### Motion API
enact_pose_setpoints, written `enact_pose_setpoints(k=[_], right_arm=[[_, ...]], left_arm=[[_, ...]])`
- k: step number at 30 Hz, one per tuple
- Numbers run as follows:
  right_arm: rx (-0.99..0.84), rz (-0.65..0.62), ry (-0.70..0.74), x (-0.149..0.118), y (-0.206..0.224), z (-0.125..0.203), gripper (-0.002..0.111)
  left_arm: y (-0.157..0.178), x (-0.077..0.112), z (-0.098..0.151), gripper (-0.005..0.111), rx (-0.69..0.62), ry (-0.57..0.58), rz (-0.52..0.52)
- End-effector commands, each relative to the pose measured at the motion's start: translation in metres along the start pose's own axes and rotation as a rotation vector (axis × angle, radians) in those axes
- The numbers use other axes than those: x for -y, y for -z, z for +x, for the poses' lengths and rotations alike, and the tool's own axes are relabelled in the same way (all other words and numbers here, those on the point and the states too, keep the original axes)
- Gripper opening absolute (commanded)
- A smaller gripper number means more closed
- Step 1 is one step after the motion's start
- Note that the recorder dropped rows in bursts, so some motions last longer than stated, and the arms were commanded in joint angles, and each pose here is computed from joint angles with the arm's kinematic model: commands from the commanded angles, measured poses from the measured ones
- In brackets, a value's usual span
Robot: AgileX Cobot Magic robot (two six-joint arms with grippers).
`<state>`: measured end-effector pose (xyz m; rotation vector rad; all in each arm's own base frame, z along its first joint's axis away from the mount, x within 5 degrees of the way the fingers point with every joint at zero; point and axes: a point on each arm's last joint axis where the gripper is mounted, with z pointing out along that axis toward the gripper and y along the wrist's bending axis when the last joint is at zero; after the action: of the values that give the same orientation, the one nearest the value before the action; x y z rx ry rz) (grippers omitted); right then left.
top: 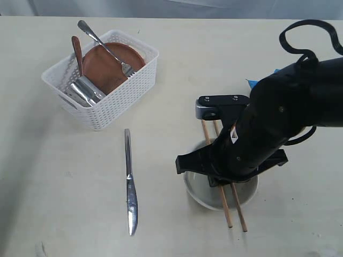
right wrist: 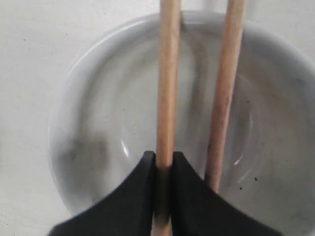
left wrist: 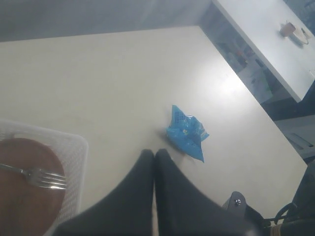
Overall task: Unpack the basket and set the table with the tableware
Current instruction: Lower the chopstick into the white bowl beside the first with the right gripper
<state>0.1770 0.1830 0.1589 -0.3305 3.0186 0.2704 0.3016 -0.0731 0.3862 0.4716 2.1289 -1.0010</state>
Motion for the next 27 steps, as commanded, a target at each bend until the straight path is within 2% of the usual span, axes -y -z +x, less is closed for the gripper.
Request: enact_pose_setpoints(k=[1,4,27], right_arm=[[-0.006,0.011,0.013,0.001,-0.002,0.000,0.027],[-0.006,0.011,0.014,0.001,-0.002,0.000,0.034],[0.048,-0.022,0.019,0.000,0.014,0.000,0.034]], left_arm=[[0.002,0.002,0.001,0.000,0.008,0.010,0.009],[0.002,0.002,0.000,0.000,0.010,0.011,0.010],[0.002,0.002,0.000,0.000,0.013,0.011,0.007]])
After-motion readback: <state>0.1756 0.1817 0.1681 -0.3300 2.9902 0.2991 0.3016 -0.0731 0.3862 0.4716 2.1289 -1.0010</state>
